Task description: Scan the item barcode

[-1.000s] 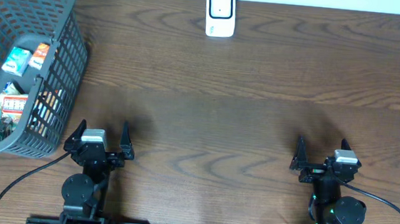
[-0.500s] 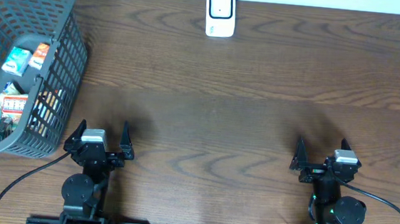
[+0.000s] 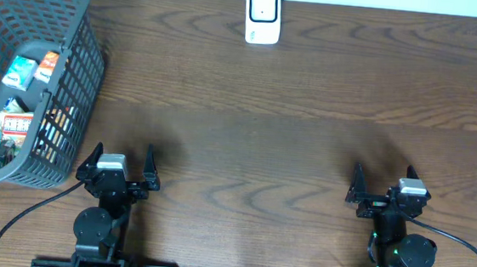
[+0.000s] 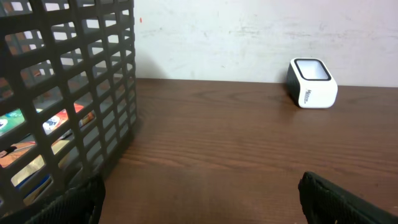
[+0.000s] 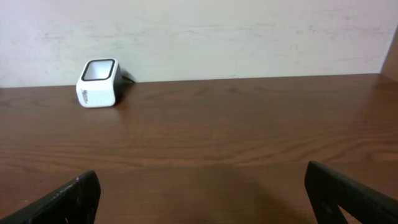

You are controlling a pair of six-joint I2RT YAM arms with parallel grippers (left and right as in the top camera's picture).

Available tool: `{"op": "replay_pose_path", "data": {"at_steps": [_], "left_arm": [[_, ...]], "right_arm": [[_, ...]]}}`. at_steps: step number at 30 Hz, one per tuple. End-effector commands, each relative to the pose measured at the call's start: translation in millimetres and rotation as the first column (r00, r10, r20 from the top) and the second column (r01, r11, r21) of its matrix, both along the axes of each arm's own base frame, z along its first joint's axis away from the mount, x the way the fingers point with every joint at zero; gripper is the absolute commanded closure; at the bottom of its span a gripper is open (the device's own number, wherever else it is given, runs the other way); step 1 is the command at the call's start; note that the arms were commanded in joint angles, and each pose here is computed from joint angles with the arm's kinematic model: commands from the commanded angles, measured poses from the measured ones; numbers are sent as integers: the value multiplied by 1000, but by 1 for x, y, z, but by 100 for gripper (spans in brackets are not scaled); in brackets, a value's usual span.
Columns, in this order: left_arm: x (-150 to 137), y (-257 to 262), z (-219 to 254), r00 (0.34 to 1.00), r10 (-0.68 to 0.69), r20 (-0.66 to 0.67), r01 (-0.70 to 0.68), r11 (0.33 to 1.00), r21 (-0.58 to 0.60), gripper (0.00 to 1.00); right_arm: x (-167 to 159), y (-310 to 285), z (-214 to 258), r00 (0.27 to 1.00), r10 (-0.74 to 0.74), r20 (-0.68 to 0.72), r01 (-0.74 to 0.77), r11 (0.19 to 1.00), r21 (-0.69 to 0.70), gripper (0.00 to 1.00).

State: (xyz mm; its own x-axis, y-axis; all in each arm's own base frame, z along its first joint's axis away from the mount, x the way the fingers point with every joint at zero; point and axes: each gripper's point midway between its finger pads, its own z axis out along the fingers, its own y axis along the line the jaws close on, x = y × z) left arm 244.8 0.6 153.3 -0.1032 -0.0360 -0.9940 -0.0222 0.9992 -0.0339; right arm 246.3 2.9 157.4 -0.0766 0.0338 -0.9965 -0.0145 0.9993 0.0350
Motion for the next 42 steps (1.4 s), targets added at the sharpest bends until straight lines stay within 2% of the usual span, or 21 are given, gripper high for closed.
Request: {"op": "replay_pose_path", "data": {"at_steps": [1, 11, 13, 15, 18, 20, 23, 24, 26, 31, 33, 35, 38, 39, 40, 42], "left_arm": [[-1, 2, -18, 998, 10, -55, -9, 1000, 18, 2], [0, 1, -12, 999, 5, -33, -5, 1000, 10, 2], [0, -27, 0, 990, -141, 21, 142, 982, -125, 3], [-12, -71, 6, 923, -383, 45, 379, 881, -283, 3], [-19, -85, 13, 887, -457, 72, 453, 827, -333, 2], [-21, -90, 32, 867, -476, 146, 493, 783, -380, 3], [-31, -92, 82, 808, -484, 336, 582, 741, -333, 2], [-42, -92, 113, 756, -479, 446, 622, 738, -261, 2], [-56, -91, 145, 698, -474, 537, 649, 736, -194, 3], [-74, -77, 214, 662, -409, 629, 573, 816, -73, 2], [-73, -77, 234, 667, -416, 618, 544, 839, -22, 2], [-61, -77, 254, 713, -419, 562, 511, 860, -7, 3], [-24, -71, 267, 852, -389, 351, 445, 890, -94, 2], [-13, -71, 268, 880, -392, 267, 427, 900, -88, 2], [0, -71, 268, 904, -402, 148, 413, 909, -51, 2], [14, -79, 276, 893, -449, 12, 449, 893, -33, 2]], "right_arm": [[0, -3, -1, 1000, -14, 1, 14, 1000, 10, 1], [0, -3, -1, 1000, -14, 1, 14, 1000, 10, 1], [0, -3, -1, 1000, -14, 1, 14, 1000, 10, 1], [0, -3, -1, 1000, -14, 1, 14, 1000, 10, 1], [0, -3, -1, 1000, -14, 1, 14, 1000, 10, 1], [0, -3, -1, 1000, -14, 1, 14, 1000, 10, 1], [0, -3, -1, 1000, -14, 1, 14, 1000, 10, 1], [0, -3, -1, 1000, -14, 1, 14, 1000, 10, 1], [0, -3, -1, 1000, -14, 1, 14, 1000, 10, 1], [0, -3, -1, 1000, -14, 1, 14, 1000, 10, 1], [0, -3, -1, 1000, -14, 1, 14, 1000, 10, 1], [0, -3, -1, 1000, -14, 1, 14, 1000, 10, 1], [0, -3, -1, 1000, -14, 1, 14, 1000, 10, 1], [0, -3, -1, 1000, -14, 1, 14, 1000, 10, 1], [0, -3, -1, 1000, -14, 1, 14, 1000, 10, 1], [0, -3, -1, 1000, -14, 1, 14, 1000, 10, 1]]}}
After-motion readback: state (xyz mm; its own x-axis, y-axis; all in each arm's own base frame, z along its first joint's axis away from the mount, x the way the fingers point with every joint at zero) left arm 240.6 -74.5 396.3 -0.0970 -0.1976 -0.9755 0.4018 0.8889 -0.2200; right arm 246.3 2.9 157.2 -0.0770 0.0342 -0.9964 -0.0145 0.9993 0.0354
